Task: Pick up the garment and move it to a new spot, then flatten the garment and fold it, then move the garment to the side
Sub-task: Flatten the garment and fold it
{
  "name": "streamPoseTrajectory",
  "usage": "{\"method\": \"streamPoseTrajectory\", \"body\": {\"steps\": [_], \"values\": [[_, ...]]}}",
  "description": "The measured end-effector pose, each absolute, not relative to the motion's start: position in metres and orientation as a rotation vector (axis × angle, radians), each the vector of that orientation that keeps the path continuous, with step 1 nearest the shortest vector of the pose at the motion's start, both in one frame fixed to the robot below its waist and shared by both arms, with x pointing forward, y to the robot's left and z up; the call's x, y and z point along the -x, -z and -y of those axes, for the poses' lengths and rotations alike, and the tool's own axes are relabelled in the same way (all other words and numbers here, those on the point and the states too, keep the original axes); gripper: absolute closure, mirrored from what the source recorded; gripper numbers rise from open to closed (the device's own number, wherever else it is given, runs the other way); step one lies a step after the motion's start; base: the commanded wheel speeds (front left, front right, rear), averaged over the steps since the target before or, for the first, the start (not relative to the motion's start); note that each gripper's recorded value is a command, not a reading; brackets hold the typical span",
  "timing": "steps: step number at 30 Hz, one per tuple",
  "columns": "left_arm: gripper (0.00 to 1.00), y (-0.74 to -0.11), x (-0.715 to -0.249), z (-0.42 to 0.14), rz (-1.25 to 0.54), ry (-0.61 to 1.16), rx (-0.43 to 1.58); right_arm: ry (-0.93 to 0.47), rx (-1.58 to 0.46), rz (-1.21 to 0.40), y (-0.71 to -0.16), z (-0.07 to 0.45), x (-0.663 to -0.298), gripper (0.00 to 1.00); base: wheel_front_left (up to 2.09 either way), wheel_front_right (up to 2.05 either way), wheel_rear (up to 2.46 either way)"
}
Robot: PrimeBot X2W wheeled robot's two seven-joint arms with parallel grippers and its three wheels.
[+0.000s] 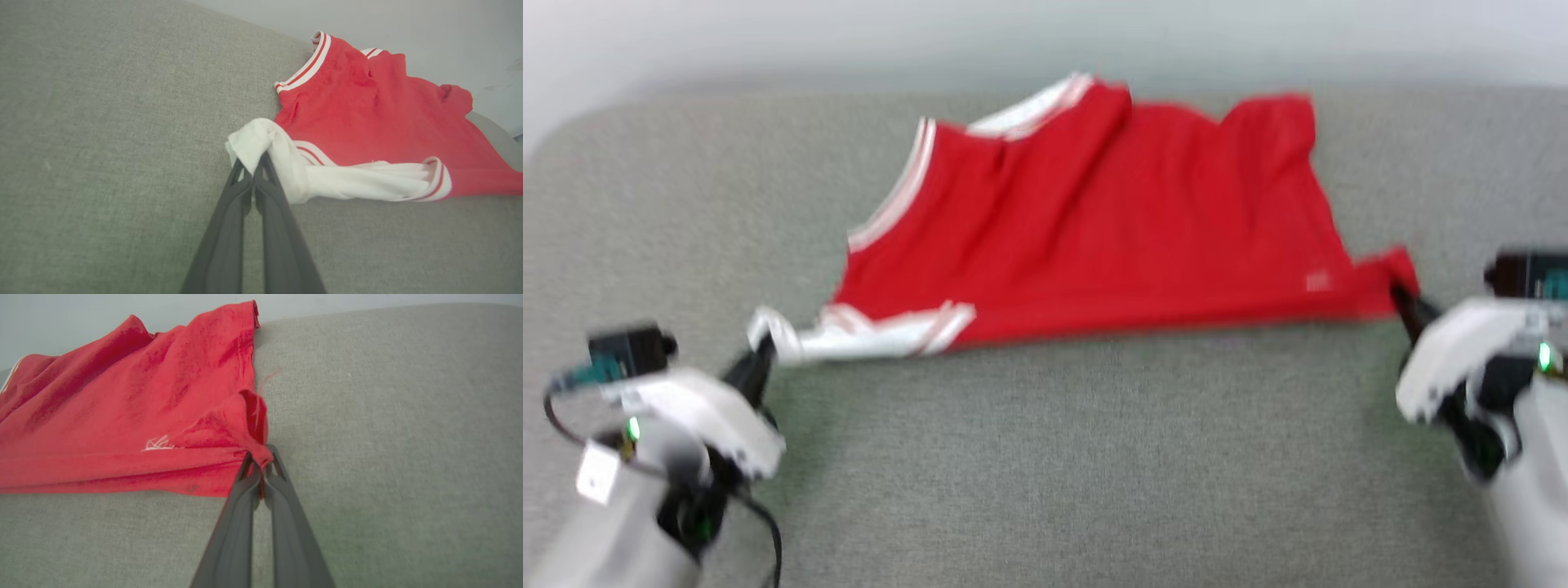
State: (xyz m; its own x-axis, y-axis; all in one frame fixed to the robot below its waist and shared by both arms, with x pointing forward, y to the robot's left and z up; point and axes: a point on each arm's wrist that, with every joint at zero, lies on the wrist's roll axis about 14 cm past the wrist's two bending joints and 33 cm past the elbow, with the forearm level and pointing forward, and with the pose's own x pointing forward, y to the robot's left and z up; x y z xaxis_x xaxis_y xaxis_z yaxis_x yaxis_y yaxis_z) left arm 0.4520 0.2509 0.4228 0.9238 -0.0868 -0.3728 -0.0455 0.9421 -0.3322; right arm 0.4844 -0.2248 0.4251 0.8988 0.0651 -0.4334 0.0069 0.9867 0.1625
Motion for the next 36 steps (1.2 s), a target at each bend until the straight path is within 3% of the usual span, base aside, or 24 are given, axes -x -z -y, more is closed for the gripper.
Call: {"method": "streamPoseTrajectory", "body": {"steps": [14, 21, 28, 36], "values": [[1.0, -0.418, -0.304, -0.254, -0.462, -0.106, 0.42, 0.033, -0.239, -0.508, -0.403, 0.243, -0.334, 1.0, 0.0, 0.0, 0.0], [1.0, -0.422, -0.269, -0.253, -0.499, -0.148, 0.456, 0.068, -0.257, -0.552, -0.406, 0.236, -0.287, 1.0, 0.0, 0.0, 0.0], [1.0, -0.451, -0.296, -0.239, -0.431, -0.062, 0.402, 0.031, -0.19, -0.545, -0.428, 0.224, -0.297, 1.0, 0.0, 0.0, 0.0], [1.0, -0.456, -0.366, -0.202, -0.381, 0.073, 0.396, -0.043, -0.113, -0.543, -0.433, 0.207, -0.362, 1.0, 0.0, 0.0, 0.0]]}}
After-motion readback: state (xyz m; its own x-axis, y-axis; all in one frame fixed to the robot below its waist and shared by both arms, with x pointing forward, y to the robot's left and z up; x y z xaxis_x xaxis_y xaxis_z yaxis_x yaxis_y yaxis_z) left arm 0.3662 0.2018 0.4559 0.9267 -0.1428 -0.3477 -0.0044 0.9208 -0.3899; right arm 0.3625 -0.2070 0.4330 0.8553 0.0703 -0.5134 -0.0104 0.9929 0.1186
